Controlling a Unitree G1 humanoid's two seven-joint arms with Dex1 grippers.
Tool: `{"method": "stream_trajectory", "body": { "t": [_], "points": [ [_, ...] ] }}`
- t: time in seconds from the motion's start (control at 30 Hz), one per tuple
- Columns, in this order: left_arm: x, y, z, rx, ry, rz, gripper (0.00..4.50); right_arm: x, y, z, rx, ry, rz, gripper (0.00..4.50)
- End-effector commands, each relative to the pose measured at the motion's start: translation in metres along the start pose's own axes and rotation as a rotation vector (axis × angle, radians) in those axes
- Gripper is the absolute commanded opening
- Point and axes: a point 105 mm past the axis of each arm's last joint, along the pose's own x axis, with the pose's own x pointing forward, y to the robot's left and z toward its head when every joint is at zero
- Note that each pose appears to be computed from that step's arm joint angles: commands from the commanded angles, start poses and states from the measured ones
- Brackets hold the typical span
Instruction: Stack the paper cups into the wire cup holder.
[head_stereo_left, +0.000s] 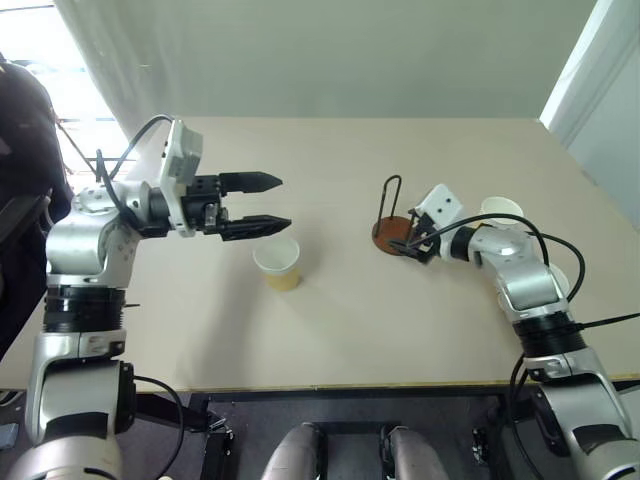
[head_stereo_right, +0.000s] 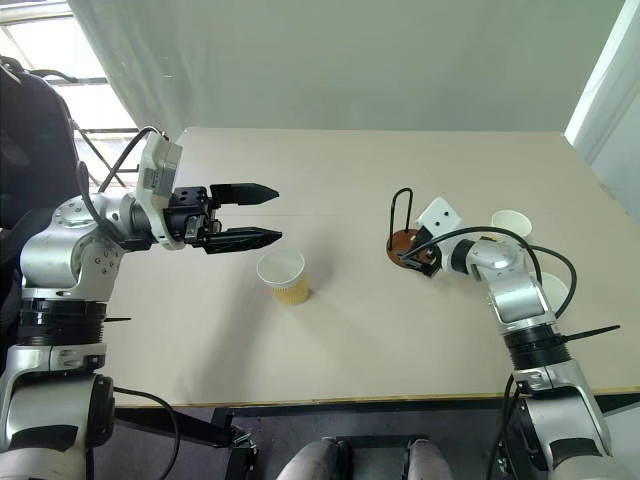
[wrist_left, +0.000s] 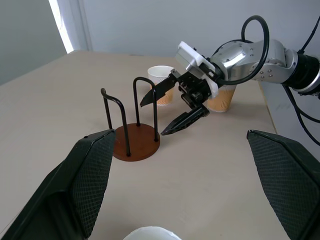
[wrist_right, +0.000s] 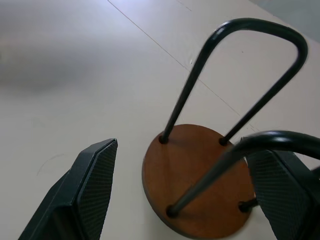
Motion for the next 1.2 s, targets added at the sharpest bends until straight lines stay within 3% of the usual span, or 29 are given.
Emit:
{"method": "stream_trajectory", "body": {
  "t": [0.03, 0.1, 0.37, 0.4, 0.7, 1.2],
  "points": [
    [-0.008, 0.000, 0.011, 0.049, -0.017, 0.007, 4.50, 0.001, -0.002, 0.011, -0.021, -0.021, -0.010, 3.66],
    [-0.010, 0.001, 0.009, 0.047, -0.015, 0.008, 4.50, 0.002, -0.001, 0.009, -0.016, -0.011, -0.010, 3.13],
    [-0.014, 0.001, 0.005, 0.041, -0.009, 0.011, 4.50, 0.003, 0.011, 0.004, 0.004, 0.017, 0.031, 0.22],
    [-0.015, 0.001, 0.004, 0.041, -0.009, 0.012, 4.50, 0.002, 0.012, 0.004, 0.007, 0.021, 0.037, 0.02],
    [-0.016, 0.003, 0.002, 0.025, -0.007, 0.008, 4.50, -0.006, 0.020, 0.007, 0.041, 0.015, 0.190, 0.02],
    [-0.014, 0.005, 0.003, 0.020, -0.005, -0.005, 4.50, -0.034, 0.046, 0.028, -0.161, 0.016, 0.585, 0.02]
  ]
}}
